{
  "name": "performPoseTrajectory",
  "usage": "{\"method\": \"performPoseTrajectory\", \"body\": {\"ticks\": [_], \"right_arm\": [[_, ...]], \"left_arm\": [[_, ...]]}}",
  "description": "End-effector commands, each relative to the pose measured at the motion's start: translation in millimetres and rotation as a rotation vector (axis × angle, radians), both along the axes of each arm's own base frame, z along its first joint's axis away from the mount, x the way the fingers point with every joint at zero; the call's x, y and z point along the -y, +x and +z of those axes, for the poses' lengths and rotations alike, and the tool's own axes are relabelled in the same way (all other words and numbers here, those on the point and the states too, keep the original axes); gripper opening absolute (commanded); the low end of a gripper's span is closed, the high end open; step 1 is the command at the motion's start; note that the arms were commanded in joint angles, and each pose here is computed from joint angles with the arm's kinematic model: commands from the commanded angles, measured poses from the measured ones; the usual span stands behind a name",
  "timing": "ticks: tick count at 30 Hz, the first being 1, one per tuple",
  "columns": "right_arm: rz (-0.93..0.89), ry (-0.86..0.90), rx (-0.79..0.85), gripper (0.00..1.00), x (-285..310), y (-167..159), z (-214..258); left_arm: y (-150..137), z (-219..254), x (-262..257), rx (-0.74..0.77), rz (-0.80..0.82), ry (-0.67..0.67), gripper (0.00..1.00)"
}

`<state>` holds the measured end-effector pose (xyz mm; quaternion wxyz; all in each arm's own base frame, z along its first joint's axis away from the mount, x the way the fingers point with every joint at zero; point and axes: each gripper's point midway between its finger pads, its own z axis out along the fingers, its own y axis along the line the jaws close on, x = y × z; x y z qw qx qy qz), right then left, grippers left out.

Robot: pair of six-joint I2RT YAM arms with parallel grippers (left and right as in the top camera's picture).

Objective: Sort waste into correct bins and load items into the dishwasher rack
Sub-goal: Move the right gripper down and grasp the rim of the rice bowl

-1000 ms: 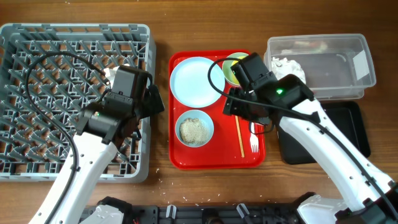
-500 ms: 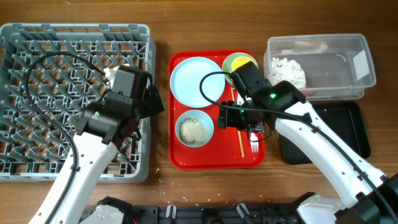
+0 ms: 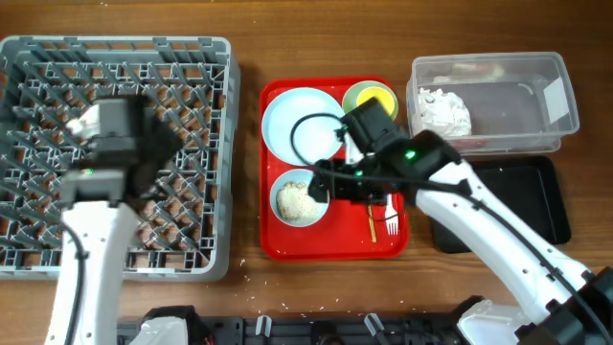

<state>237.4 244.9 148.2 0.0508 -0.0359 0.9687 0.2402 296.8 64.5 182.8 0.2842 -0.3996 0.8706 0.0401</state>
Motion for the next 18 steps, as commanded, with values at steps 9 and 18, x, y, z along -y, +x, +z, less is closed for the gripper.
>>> {"method": "performPoseTrajectory", "body": {"ticks": [9, 18], "right_arm": [[0.102, -0.266, 0.305, 0.64, -74.7, 0.0, -64.4], [0.185, -0.351, 0.319, 0.45, -91.0, -12.2, -107.7]], "left_arm": [[-28.0, -3.7, -56.6, -0.01, 0.234, -0.067, 1.0], [-28.1, -3.8, -56.6, -0.01, 0.234, -0.067, 1.0]]}}
